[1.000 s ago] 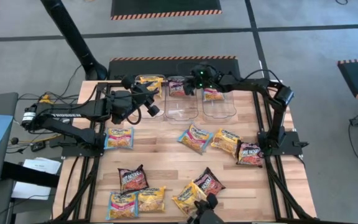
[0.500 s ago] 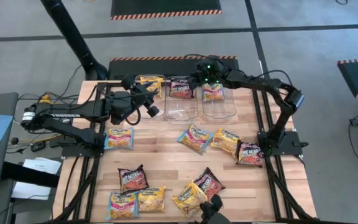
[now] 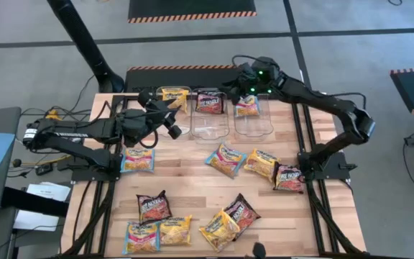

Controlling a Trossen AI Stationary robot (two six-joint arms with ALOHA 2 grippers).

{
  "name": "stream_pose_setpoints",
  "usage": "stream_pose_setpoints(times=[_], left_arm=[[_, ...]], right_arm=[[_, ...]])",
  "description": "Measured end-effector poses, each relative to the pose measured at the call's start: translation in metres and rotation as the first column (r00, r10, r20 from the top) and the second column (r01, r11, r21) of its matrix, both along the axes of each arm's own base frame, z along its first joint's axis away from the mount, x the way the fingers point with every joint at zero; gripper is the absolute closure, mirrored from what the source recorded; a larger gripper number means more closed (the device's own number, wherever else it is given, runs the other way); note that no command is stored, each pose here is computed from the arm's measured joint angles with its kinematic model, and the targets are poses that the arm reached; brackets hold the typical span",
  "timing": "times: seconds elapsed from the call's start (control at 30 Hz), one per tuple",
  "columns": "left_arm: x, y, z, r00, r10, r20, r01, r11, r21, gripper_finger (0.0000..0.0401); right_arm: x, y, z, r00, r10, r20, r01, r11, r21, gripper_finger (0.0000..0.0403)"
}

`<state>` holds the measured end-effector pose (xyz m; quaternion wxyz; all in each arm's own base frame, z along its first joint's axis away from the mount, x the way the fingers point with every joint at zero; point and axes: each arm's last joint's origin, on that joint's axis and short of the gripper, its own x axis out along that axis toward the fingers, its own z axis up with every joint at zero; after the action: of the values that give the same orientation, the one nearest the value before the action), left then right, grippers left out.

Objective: Sort Maruchan noodles
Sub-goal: Put the blue noodle pack in the right transparent bin

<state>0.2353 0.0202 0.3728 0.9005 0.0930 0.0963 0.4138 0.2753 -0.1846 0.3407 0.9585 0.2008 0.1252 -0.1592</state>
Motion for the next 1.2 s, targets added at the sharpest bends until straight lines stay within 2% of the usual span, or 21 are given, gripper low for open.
stream_pose_setpoints(times=[0.23,0.47,0.67,0.8,1.0,1.1,1.2], left_arm=[[-0.017,-0.007,0.011,0.988,-0.026,0.152,0.042,0.994,-0.099,0.0273],[-0.030,-0.009,0.011,0.976,-0.120,0.182,0.155,0.969,-0.192,0.0273],[-0.040,-0.010,0.008,0.975,-0.173,0.142,0.204,0.948,-0.245,0.0273],[-0.046,-0.012,0.006,0.956,-0.250,0.154,0.287,0.907,-0.307,0.0273],[-0.053,-0.016,0.001,0.919,-0.361,0.158,0.393,0.811,-0.433,0.0273],[-0.054,-0.017,-0.002,0.917,-0.372,0.145,0.395,0.793,-0.464,0.0273],[-0.054,-0.017,-0.005,0.920,-0.373,0.119,0.382,0.792,-0.477,0.0273]], right_arm=[[-0.015,0.034,0.026,0.997,0.076,0.027,-0.075,0.997,-0.022,0.0189],[-0.021,0.071,0.038,0.984,0.175,0.019,-0.175,0.985,-0.008,0.0189],[-0.014,0.103,0.038,0.958,0.287,0.002,-0.287,0.958,0.007,0.0189],[-0.007,0.122,0.037,0.933,0.359,-0.001,-0.359,0.933,0.010,0.0189],[0.002,0.145,0.034,0.918,0.396,-0.003,-0.396,0.917,0.046,0.0189],[0.004,0.154,0.030,0.924,0.383,-0.022,-0.380,0.921,0.089,0.0189],[0.010,0.164,0.026,0.930,0.365,-0.036,-0.359,0.926,0.117,0.0189]])
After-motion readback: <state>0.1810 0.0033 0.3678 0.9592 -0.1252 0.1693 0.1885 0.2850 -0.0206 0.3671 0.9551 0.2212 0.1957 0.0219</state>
